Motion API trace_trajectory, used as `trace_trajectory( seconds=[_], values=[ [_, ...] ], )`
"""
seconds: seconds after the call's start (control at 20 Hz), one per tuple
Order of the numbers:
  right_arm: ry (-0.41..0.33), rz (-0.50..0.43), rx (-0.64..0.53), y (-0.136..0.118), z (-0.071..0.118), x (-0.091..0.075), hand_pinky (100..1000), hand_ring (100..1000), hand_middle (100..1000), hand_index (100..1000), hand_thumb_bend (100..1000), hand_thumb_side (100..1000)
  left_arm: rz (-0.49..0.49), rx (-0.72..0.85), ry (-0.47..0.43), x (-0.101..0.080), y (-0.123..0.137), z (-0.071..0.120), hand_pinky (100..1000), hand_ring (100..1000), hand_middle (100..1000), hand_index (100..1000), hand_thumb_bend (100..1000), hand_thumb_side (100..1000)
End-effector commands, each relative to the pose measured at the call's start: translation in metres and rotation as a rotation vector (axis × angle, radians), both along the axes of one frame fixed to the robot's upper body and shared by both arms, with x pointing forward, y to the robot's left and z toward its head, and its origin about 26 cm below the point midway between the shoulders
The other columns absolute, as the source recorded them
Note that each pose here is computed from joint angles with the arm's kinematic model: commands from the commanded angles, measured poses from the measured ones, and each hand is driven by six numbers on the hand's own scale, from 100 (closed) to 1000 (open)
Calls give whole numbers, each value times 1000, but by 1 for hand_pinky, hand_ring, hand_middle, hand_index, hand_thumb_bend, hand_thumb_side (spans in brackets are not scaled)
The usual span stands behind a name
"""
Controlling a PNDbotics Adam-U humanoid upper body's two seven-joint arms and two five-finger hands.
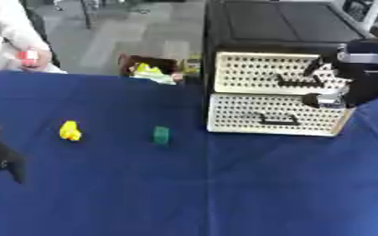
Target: Pick up objects from table and place into drawer.
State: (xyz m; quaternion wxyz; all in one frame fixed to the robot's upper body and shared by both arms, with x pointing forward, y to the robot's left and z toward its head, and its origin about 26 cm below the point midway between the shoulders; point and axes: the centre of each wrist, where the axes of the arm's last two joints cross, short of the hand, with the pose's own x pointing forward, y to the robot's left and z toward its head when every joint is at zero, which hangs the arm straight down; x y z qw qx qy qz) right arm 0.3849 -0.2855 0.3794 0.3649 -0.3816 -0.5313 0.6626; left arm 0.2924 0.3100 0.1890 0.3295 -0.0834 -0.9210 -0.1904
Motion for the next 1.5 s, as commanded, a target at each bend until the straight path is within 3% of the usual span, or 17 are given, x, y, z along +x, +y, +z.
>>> trace_trajectory(
  seconds=[0.05,0.75,1.5],
  values=[
    [-46,-14,-1,-7,17,-10,362,100,100,884,355,770,-7,9,-23,-3,-1,7,437,584,526,807,100,804],
    [-45,-22,4,-7,17,-6,363,100,100,893,357,768,-5,8,-25,-2,-1,7,437,583,525,807,100,805],
    [-5,-57,-60,-3,14,18,343,100,100,891,408,756,-5,15,-31,-2,-2,9,437,582,523,806,100,810]
  ],
)
